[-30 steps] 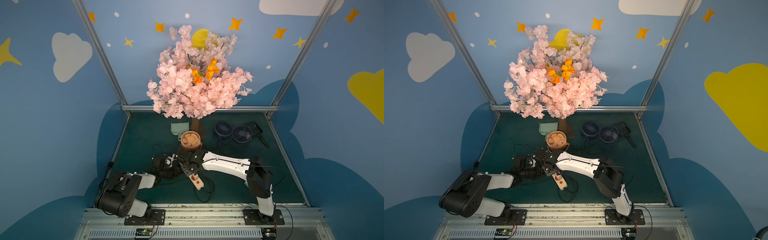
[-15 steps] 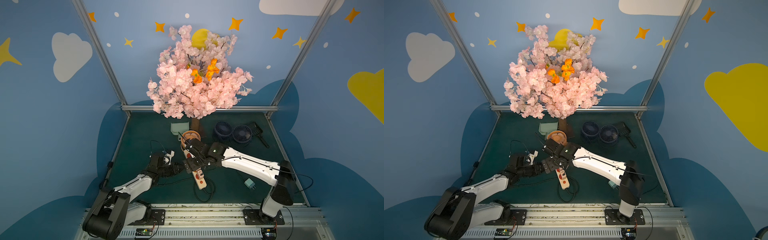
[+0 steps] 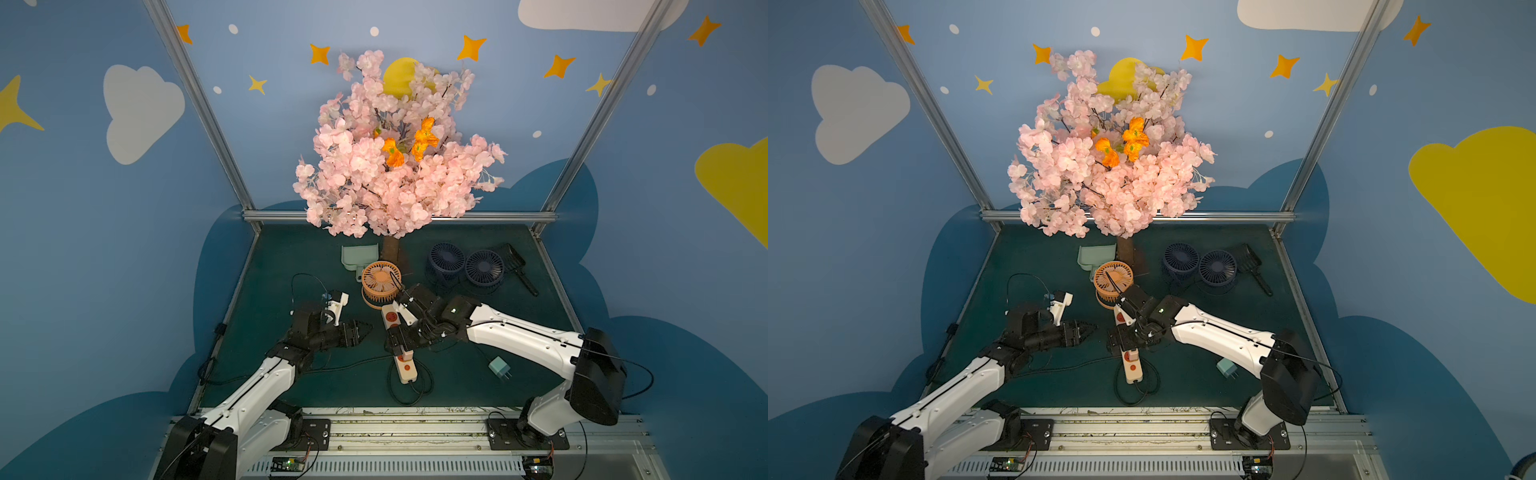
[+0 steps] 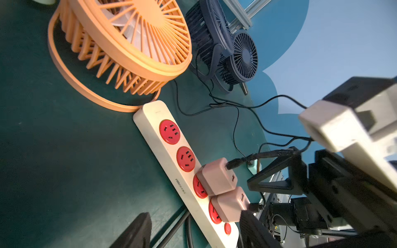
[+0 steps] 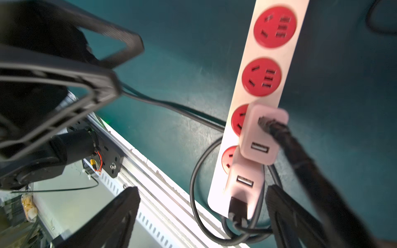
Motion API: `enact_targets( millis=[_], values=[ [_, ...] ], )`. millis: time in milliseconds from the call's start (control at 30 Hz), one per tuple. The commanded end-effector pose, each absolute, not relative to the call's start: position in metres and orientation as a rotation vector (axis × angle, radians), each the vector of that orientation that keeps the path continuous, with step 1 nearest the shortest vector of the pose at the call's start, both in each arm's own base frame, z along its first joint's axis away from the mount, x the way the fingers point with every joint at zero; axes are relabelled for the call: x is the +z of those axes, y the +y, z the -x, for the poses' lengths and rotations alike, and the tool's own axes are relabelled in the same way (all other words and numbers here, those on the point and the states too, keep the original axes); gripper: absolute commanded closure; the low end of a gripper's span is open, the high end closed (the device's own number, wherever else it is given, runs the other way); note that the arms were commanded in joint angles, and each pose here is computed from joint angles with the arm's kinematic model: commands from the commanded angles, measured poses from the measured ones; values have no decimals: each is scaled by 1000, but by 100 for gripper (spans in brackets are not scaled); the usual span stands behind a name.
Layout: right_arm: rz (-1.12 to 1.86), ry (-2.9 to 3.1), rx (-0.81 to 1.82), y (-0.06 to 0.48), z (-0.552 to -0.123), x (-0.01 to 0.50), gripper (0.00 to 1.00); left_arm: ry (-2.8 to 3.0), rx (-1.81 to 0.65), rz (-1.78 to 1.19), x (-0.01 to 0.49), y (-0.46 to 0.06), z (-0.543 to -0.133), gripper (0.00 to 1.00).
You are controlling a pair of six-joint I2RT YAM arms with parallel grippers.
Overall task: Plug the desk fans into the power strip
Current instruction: Insert the plug into the socket, then pick up the plug from the center of the board.
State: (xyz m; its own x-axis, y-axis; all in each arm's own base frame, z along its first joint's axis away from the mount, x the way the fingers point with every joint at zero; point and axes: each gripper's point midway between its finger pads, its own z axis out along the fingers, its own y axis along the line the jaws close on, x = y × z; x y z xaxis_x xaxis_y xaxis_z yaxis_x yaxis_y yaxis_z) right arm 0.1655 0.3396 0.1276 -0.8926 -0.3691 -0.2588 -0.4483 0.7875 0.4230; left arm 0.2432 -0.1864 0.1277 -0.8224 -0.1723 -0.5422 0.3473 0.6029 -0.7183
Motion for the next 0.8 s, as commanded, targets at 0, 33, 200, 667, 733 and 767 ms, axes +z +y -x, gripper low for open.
enact_targets(
  millis=[0, 33, 200, 667, 733, 767],
  values=[
    [621, 2769, 814, 335, -157, 149, 3, 2214, -1191, -235, 140, -194, -239, 29],
    [634, 2744, 835, 334, -155, 156, 3, 2213, -1190, -243, 140, -195, -238, 28],
    [705, 2626, 969, 327, -142, 196, 3, 2192, -1153, -266, 142, -193, -238, 26],
    [-199, 2581, 416, 124, -211, 180, 6, 2145, -1085, -320, 151, -188, -236, 24],
    [-318, 2651, 359, 101, -207, 153, 7, 2144, -1084, -323, 150, -188, -234, 24],
    [-361, 2666, 331, 91, -207, 144, 6, 2139, -1082, -325, 150, -187, -234, 24]
  ],
)
